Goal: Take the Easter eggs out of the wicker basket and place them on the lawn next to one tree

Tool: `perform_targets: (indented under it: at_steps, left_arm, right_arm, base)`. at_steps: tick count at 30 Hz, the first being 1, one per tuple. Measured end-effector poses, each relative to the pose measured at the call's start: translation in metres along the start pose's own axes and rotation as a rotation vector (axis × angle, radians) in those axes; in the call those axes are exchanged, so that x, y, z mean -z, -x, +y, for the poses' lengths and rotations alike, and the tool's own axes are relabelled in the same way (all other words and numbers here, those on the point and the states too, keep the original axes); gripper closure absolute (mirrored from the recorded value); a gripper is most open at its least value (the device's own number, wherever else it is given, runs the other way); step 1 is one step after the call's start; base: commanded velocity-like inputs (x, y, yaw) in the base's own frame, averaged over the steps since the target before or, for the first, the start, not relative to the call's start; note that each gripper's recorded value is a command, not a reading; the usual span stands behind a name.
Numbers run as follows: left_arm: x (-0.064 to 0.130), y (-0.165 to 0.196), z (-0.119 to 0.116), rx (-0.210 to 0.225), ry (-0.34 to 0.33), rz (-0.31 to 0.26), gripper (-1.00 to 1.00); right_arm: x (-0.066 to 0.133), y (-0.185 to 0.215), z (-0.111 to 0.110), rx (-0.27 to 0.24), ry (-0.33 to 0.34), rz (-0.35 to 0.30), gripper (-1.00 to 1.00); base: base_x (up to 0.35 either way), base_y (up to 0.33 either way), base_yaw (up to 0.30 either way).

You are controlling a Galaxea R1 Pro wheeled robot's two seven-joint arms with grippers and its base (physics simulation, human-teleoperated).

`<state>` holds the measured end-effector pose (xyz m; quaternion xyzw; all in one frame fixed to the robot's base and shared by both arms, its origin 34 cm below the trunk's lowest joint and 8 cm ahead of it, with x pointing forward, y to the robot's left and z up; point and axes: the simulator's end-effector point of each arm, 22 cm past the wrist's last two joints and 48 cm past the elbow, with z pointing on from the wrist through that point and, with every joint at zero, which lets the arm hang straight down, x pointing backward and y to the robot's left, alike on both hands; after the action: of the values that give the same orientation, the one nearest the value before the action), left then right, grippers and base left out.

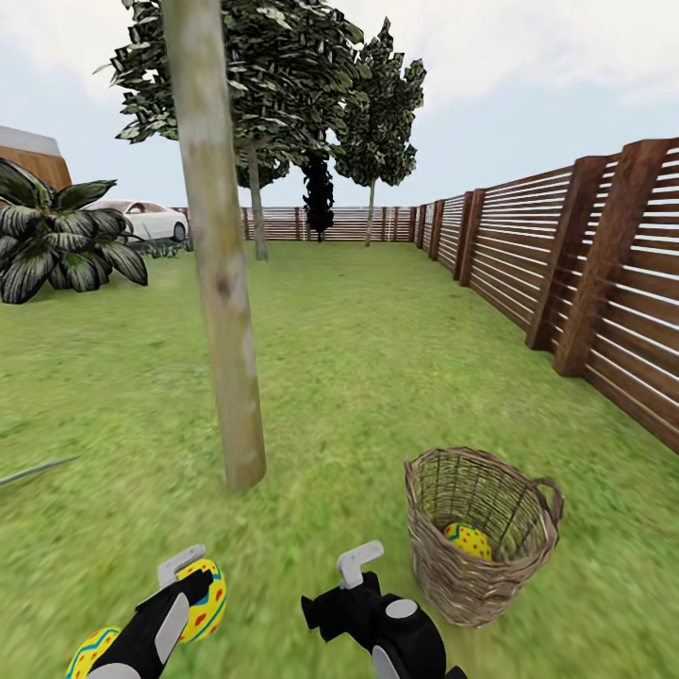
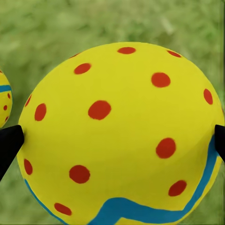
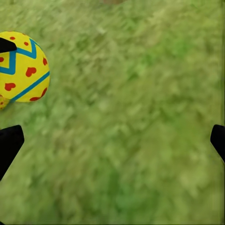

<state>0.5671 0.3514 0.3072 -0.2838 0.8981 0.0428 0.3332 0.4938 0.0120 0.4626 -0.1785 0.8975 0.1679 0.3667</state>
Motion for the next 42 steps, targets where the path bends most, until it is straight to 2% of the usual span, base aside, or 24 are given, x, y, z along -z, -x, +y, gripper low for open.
perform_targets:
  at_steps: [7,12,17,25,27,29,31,42]
  left_arm:
    - [0.000,0.003,-0.001,0.003,-0.001,-0.007,1.00]
    - [-0.006,-0.006,0.003,-0.002,0.008,0.008,1.00]
    - [-0.011,-0.007,0.007,-0.001,0.018,-0.014,1.00]
    - [-0.020,-0.020,0.012,-0.009,0.033,0.003,1.00]
    - [-0.022,-0.022,0.013,-0.009,0.037,0.003,1.00]
    - [-0.024,-0.024,0.014,-0.011,0.041,0.001,1.00]
    - [-0.026,-0.026,0.016,-0.012,0.045,0.003,1.00]
    - [-0.037,-0.046,0.023,-0.025,0.065,0.038,1.00]
  right_arm:
    - [0.000,0.000,0.000,-0.001,0.000,0.000,-1.00]
    - [-0.006,-0.007,-0.001,-0.009,0.004,0.018,-1.00]
    - [-0.011,-0.014,-0.002,-0.018,0.008,0.036,-1.00]
    - [-0.019,-0.025,-0.004,-0.032,0.013,0.063,-1.00]
    - [-0.018,-0.016,-0.004,-0.035,0.018,0.034,-1.00]
    - [-0.008,0.010,-0.006,-0.043,0.022,-0.076,-1.00]
    - [0.002,0.000,-0.011,-0.059,0.019,-0.114,-1.00]
    - [-0.003,-0.024,-0.015,-0.088,0.023,-0.086,-1.00]
  base:
    - [0.052,0.000,0.000]
    - [0.001,0.000,0.000]
    - [0.000,0.000,0.000]
    - [0.000,0.000,0.000]
    - [0.000,0.000,0.000]
    - [0.000,0.000,0.000]
    - [0.000,0.000,0.000]
    - [0.000,0.000,0.000]
